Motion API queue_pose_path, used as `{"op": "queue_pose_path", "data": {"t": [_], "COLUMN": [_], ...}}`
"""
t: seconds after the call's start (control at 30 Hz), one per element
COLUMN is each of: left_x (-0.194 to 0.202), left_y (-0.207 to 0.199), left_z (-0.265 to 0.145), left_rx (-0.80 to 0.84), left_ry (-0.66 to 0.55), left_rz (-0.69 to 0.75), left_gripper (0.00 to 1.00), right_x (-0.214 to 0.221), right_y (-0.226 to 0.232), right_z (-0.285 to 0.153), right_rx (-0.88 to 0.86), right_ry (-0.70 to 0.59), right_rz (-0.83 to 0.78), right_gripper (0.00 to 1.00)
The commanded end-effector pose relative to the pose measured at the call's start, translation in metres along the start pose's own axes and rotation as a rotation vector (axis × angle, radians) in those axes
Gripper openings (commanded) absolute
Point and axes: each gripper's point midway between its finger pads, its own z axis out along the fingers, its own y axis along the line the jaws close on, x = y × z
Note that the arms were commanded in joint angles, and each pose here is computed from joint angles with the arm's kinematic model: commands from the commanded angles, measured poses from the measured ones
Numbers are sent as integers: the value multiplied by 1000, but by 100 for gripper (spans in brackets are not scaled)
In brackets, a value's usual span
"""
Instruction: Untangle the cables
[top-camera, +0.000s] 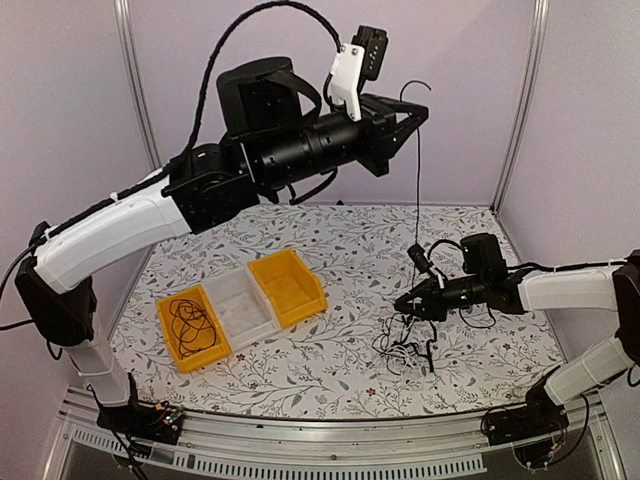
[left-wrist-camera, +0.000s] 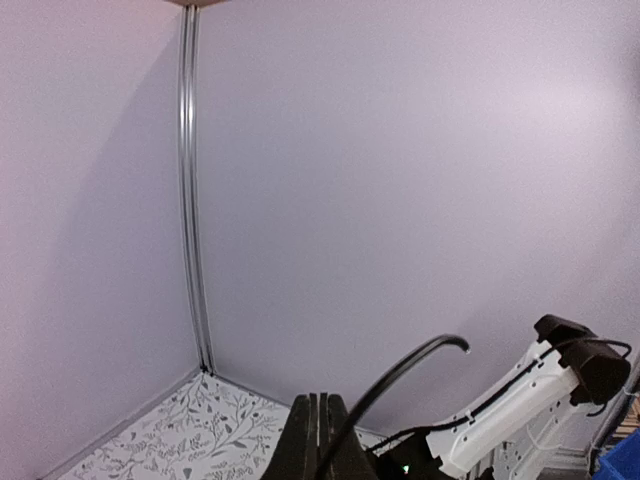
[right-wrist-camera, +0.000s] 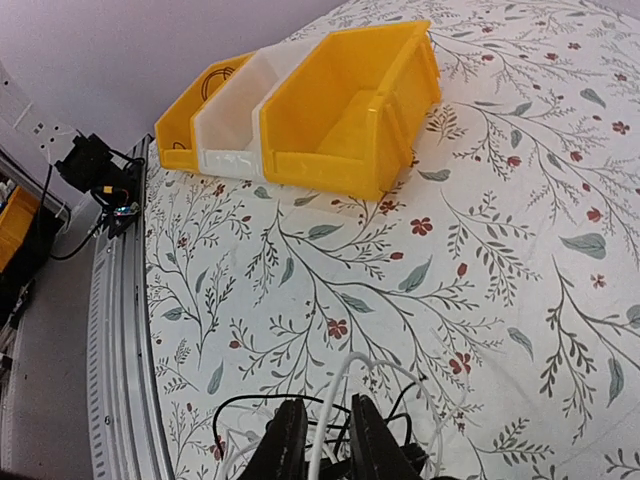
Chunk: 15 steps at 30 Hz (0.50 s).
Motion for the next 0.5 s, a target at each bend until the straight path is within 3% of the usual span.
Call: {"op": "queue_pose_path", "data": {"t": [0.0,0.23,0.4,0.47], "left_x": [-84,-181,-216,-223], "left_y": [-13,-22,-32,-35], "left_z": [-21,-68,-91,-99], "left_rx": [-57,-129,-137,-151], "left_ry": [-162,-414,-513,-539], "left_rz": [136,185,180,176], "left_gripper": [0,0,0,0], "right_x": [27,40,50,53], "right_y": [-38,-92,-123,-134], "right_z": [-10,-42,-66,-76], "right_rx": [129,312,439,490], "right_ry": [9,-45,-76,-91], "right_rz": [214,428,551,598], "right_gripper": [18,14,15,7]}}
